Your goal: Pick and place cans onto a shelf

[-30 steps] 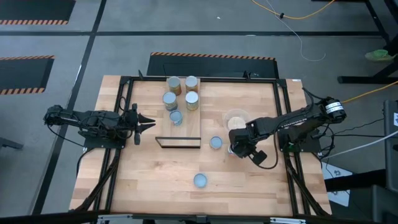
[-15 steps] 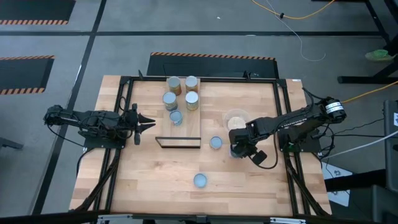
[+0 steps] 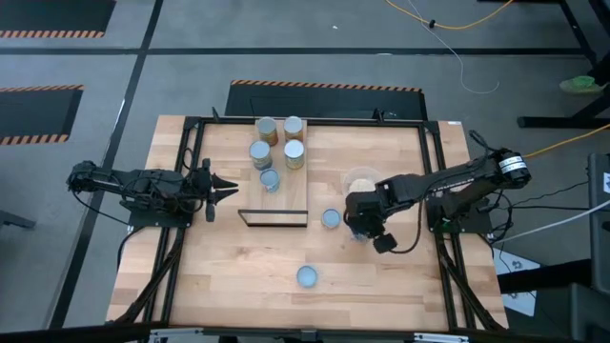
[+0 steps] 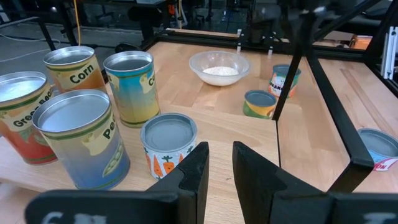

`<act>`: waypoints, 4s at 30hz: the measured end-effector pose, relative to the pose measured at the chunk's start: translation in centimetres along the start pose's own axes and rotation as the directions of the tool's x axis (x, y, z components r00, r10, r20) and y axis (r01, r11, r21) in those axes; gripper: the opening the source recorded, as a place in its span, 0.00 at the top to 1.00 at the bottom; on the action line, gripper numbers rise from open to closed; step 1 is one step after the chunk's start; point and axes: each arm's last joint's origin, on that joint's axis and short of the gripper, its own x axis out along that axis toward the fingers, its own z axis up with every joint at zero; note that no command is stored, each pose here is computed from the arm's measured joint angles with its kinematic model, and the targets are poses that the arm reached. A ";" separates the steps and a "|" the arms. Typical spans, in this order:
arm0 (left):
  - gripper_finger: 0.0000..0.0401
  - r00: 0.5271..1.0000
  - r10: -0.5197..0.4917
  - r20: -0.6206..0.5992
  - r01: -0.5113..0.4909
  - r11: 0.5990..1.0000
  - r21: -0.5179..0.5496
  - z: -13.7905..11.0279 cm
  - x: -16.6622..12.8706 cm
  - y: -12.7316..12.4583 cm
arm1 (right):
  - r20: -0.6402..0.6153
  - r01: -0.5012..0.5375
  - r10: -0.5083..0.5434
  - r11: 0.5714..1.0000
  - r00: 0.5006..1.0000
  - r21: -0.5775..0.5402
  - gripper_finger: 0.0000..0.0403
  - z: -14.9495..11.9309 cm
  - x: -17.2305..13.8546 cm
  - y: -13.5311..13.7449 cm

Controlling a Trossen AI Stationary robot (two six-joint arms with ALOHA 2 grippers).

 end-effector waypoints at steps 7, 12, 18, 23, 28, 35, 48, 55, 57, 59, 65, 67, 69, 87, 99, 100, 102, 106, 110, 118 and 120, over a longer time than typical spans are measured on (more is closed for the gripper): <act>0.84 1.000 0.000 0.000 0.000 1.000 0.006 0.0 0.0 0.0 | 0.090 -0.012 -0.037 0.871 0.995 0.491 0.79 1.2 -1.4 -1.4; 0.84 1.000 0.000 -0.001 0.000 1.000 0.009 0.0 0.0 0.0 | 0.087 -0.034 -0.040 0.697 0.995 0.716 0.79 1.1 -1.3 -1.7; 0.84 1.000 0.003 -0.017 -0.002 1.000 0.016 -0.2 0.0 0.0 | 0.054 -0.027 -0.027 0.594 0.998 0.804 0.79 1.4 -0.1 -1.7; 0.84 1.000 0.005 -0.028 -0.004 1.000 0.020 -0.3 0.0 0.1 | -0.021 0.021 -0.007 0.553 1.000 0.833 0.79 1.3 1.7 -1.9; 0.84 1.000 0.005 -0.028 -0.004 1.000 0.020 -0.3 0.0 0.1 | -0.088 0.069 0.009 0.540 0.996 0.839 0.79 1.1 3.0 -2.1; 0.84 0.999 0.006 -0.037 -0.005 1.000 0.025 -0.4 0.0 0.1 | -0.148 0.112 0.026 0.527 0.989 0.842 0.79 0.8 4.0 -2.3; 0.84 0.999 0.007 -0.041 -0.006 1.000 0.026 -0.4 0.0 0.1 | -0.154 0.116 0.029 0.525 0.988 0.843 0.79 0.9 4.8 -2.5; 0.84 0.999 0.007 -0.041 -0.006 1.000 0.026 -0.4 0.0 0.1 | -0.151 0.079 0.081 0.569 0.985 0.819 0.79 0.8 4.7 -2.3; 0.84 0.999 0.007 -0.041 -0.006 1.000 0.026 -0.4 0.0 0.1 | -0.142 0.045 0.115 0.602 0.983 0.797 0.79 0.8 4.8 -2.2; 0.84 0.999 0.007 -0.041 -0.006 1.000 0.026 -0.4 0.0 0.1 | -0.131 0.003 0.156 0.632 0.979 0.775 0.79 0.9 4.7 -2.1; 0.84 0.999 0.007 -0.041 -0.005 1.000 0.026 -0.4 0.0 0.1 | -0.112 -0.062 0.221 0.655 0.969 0.753 0.79 0.9 4.7 -1.9; 0.84 0.999 0.007 -0.041 -0.006 1.000 0.026 -0.4 0.0 0.1 | -0.112 -0.062 0.221 0.655 0.969 0.753 0.79 0.9 4.7 -1.9; 0.84 0.999 0.007 -0.041 -0.006 1.000 0.026 -0.4 0.0 0.1 | -0.117 -0.052 0.210 0.659 0.971 0.750 0.79 0.9 4.7 -1.8; 0.84 0.999 0.007 -0.041 -0.006 1.000 0.025 -0.4 0.0 0.1 | -0.129 0.054 0.069 0.648 0.989 0.759 0.79 1.2 4.9 -1.8; 0.84 0.999 0.007 -0.041 -0.006 1.000 0.024 -0.4 0.0 0.1 | -0.148 0.099 0.034 0.598 0.988 0.795 0.79 1.2 5.0 -1.5; 0.84 0.999 0.007 -0.041 -0.006 1.000 0.023 -0.4 0.0 0.1 | -0.154 0.101 0.037 0.600 0.987 0.794 0.79 1.1 5.0 -1.4; 0.84 0.999 0.007 -0.041 -0.006 1.000 0.023 -0.4 0.0 0.1 | -0.172 0.112 0.043 0.604 0.984 0.789 0.79 1.0 5.0 -1.2; 0.84 0.999 0.007 -0.041 -0.006 1.000 0.023 -0.4 0.0 0.1 | -0.192 0.122 0.050 0.609 0.980 0.783 0.79 0.9 5.1 -0.7; 0.84 0.999 0.007 -0.041 -0.006 1.000 0.023 -0.4 0.0 0.1 | -0.198 0.131 0.041 0.618 0.979 0.775 0.79 0.9 5.1 -0.5; 0.84 0.999 0.007 -0.041 -0.006 1.000 0.023 -0.4 0.0 0.1 | -0.240 0.192 -0.006 0.618 0.971 0.762 0.79 0.6 5.1 -0.6; 0.84 0.999 0.007 -0.041 -0.006 1.000 0.023 -0.4 0.0 0.1 | -0.240 0.193 -0.007 0.619 0.971 0.762 0.80 0.6 5.1 -0.6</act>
